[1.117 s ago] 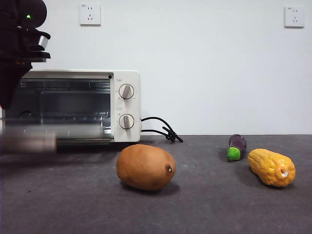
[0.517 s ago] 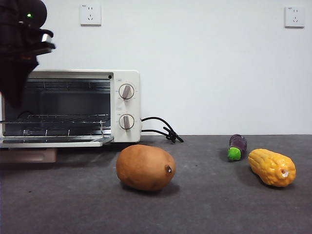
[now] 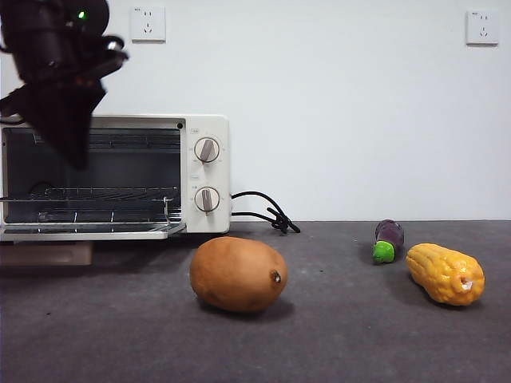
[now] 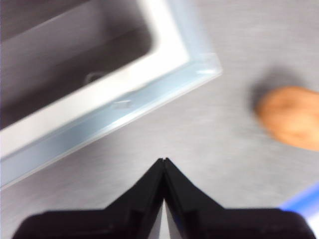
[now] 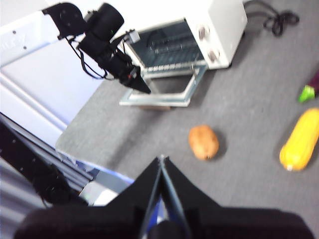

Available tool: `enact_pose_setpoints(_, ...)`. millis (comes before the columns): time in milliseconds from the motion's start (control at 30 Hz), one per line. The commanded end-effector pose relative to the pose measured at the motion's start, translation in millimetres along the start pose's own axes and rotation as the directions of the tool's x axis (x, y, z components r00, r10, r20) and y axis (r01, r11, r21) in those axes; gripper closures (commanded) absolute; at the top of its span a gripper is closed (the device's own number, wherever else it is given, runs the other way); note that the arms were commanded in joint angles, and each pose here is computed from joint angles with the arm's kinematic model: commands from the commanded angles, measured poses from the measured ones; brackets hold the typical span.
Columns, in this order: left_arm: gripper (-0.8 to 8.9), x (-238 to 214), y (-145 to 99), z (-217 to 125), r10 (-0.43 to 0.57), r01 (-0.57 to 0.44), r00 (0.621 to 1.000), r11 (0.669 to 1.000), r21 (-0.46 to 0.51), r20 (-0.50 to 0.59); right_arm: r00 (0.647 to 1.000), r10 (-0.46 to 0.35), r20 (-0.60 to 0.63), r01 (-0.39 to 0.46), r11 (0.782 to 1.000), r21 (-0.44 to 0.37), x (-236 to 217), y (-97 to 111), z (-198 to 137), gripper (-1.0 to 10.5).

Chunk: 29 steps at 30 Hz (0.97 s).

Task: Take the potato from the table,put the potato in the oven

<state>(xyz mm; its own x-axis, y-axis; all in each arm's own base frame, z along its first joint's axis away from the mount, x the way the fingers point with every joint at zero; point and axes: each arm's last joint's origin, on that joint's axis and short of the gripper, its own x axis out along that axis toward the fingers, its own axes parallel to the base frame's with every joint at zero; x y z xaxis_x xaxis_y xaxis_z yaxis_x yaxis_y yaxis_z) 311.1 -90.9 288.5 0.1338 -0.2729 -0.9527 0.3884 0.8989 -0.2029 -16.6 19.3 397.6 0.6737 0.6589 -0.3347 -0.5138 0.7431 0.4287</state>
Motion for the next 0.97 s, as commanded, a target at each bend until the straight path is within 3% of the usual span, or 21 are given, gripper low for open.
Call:
enact_pose_setpoints(33, 8.19, -16, -13, -7, -0.043, 0.040, 0.998, 0.997, 0.059, 0.051, 0.999, 0.007, 0.038, -0.005, 0.998, -0.057, -1, 1, 4, 9.5)
enact_pose_setpoints(133, 8.19, -38, -26, -18, -0.047, 0.035, 0.991, 0.994, 0.101, 0.122, 0.996, 0.027, 0.081, -0.020, 0.996, -0.090, 0, 2, 12, 9.5)
enact_pose_setpoints(267, 8.19, -77, -39, -41, -0.052, 0.018, 0.968, 0.990, 0.142, 0.244, 0.990, 0.088, 0.109, -0.082, 0.995, -0.056, 8, -1, 29, 9.4)
enact_pose_setpoints(333, 8.19, -101, -45, -59, -0.054, 0.003, 0.945, 0.988, 0.156, 0.322, 0.984, 0.148, 0.101, -0.145, 0.989, -0.032, 16, -5, 40, 9.3)
enact_pose_setpoints(400, 8.19, -124, -51, -80, -0.057, -0.014, 0.913, 0.985, 0.171, 0.403, 0.978, 0.189, 0.084, -0.190, 0.982, 0.001, 27, -11, 52, 8.3)
enact_pose_setpoints(500, 8.19, -153, -59, -112, -0.062, -0.044, 0.858, 0.980, 0.193, 0.509, 0.976, 0.214, 0.047, -0.215, 0.976, 0.042, 44, -24, 66, 7.5)
enact_pose_setpoints(600, 8.19, -176, -65, -145, -0.064, -0.075, 0.800, 0.976, 0.205, 0.596, 0.974, 0.225, 0.002, -0.224, 0.971, 0.088, 61, -36, 75, 7.5)
enact_pose_setpoints(800, 8.19, -200, -72, -203, -0.077, -0.104, 0.726, 0.970, 0.220, 0.683, 0.966, 0.245, -0.086, -0.235, 0.966, 0.112, 99, -49, 89, 7.3)
enact_pose_setpoints(967, 8.19, -205, -73, -234, -0.041, -0.137, 0.710, 0.971, 0.195, 0.703, 0.948, 0.243, -0.204, -0.228, 0.969, 0.094, 144, -45, 90, 5.6)
